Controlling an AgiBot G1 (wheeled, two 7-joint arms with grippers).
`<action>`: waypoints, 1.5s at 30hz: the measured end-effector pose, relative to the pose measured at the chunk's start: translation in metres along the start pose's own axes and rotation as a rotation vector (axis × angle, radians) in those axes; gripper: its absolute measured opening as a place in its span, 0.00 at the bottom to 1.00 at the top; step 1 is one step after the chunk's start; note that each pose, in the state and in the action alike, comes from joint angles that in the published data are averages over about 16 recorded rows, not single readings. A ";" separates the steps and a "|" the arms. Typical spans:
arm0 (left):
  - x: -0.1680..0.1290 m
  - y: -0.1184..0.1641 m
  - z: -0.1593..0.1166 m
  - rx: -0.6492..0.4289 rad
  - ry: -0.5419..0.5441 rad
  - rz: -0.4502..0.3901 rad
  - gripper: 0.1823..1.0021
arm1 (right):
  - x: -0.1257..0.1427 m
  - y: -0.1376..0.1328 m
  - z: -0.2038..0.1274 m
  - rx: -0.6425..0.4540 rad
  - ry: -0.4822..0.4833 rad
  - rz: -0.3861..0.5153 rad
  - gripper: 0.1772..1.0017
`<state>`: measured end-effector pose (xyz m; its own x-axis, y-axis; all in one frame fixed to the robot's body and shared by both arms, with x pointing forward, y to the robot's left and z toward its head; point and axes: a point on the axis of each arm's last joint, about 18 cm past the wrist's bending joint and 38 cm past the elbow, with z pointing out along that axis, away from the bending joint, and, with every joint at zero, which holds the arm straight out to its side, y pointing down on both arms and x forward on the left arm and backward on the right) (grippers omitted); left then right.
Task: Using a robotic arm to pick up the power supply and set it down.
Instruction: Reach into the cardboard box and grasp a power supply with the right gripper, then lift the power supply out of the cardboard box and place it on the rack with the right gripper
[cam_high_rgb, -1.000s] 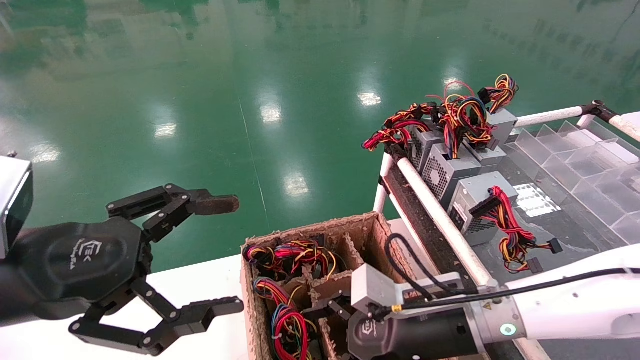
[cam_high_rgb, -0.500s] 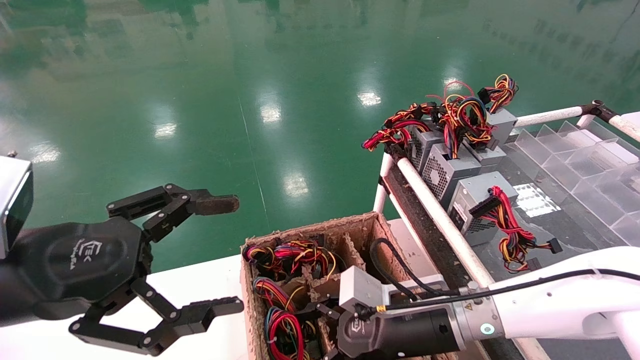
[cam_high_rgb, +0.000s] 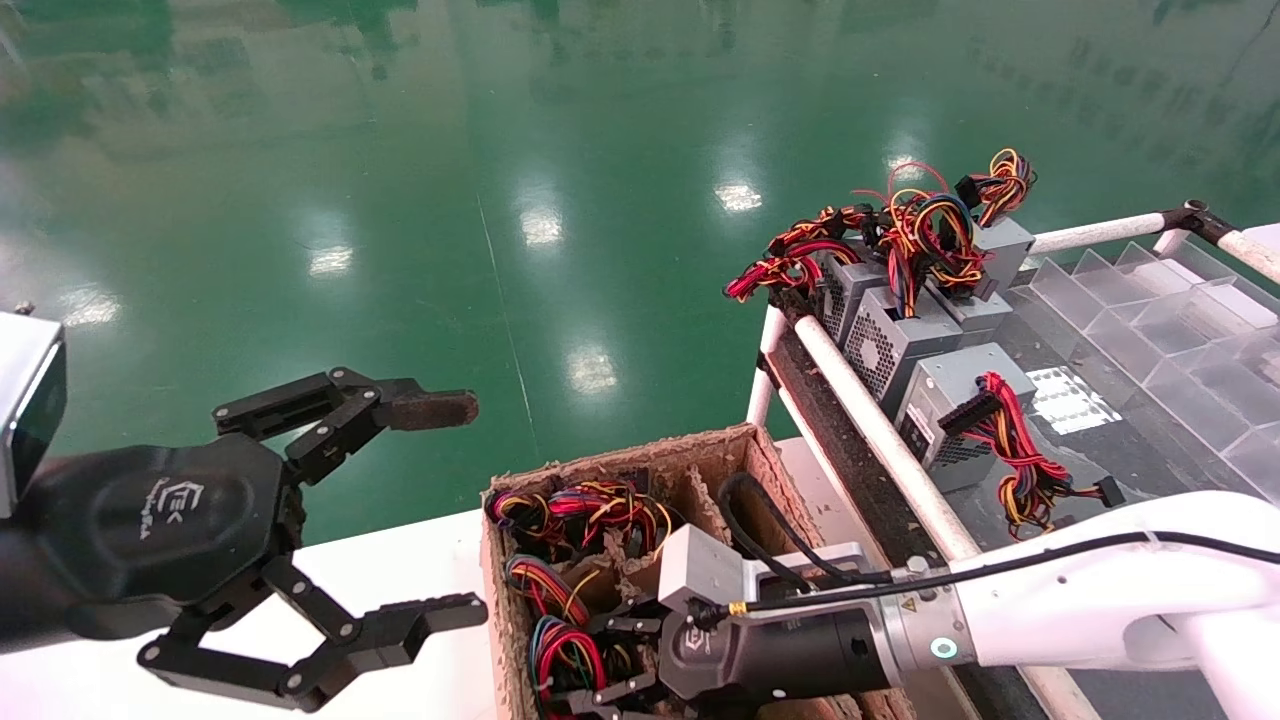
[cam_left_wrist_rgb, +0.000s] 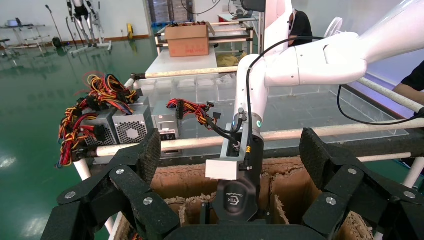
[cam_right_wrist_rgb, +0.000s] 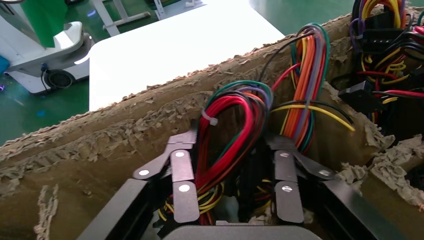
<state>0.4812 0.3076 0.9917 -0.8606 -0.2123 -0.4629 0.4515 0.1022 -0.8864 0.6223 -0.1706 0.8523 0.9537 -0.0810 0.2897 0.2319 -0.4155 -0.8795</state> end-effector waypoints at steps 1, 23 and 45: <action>0.000 0.000 0.000 0.000 0.000 0.000 1.00 | 0.000 0.000 0.000 0.002 0.001 -0.001 0.45; 0.000 0.000 0.000 0.000 0.000 0.000 1.00 | -0.004 -0.006 -0.019 0.069 0.018 -0.009 0.05; 0.000 0.000 0.000 0.000 0.000 0.000 1.00 | -0.013 -0.055 -0.076 0.262 0.104 -0.080 0.04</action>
<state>0.4812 0.3076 0.9917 -0.8606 -0.2123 -0.4629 0.4515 0.1022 -0.8864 0.5828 -0.2152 0.9259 0.9088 -0.1558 0.3871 0.3598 -0.1770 -0.9161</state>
